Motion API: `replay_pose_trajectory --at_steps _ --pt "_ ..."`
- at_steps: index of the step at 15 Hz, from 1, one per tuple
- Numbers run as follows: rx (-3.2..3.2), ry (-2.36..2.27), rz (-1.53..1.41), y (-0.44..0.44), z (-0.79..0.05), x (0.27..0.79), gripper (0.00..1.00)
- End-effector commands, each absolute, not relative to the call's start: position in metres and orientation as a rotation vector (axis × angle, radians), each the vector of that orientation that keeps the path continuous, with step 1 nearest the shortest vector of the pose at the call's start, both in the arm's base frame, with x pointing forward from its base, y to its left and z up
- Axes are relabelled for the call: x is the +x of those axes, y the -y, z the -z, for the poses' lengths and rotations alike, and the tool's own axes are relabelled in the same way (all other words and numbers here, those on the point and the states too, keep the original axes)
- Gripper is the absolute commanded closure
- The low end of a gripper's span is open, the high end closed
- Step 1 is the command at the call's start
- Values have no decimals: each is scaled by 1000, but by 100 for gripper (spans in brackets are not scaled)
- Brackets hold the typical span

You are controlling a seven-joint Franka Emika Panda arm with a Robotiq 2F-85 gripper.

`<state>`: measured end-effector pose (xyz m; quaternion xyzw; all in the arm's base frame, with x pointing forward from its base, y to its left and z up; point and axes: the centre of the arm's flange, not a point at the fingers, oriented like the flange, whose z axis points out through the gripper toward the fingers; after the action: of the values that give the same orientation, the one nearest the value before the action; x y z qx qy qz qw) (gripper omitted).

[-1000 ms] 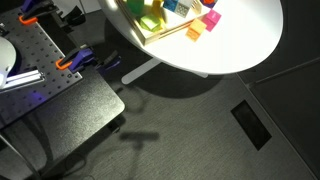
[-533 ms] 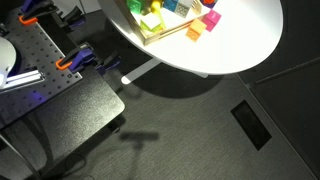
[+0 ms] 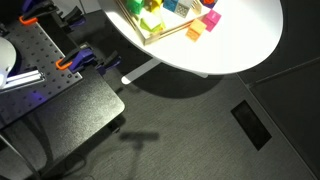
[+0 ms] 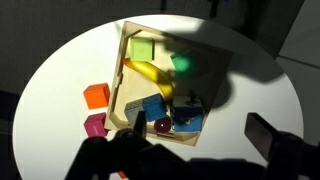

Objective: Move the gray block from the tray to the table

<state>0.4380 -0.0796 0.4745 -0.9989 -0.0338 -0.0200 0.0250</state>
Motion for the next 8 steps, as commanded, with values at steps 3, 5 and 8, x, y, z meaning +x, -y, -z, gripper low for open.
replay_pose_trajectory --at_steps 3,5,8 --pt "-3089 99 56 81 -473 438 0" --pt "-3089 98 56 81 -473 438 0" --pt "-3096 90 33 81 -468 442 0"
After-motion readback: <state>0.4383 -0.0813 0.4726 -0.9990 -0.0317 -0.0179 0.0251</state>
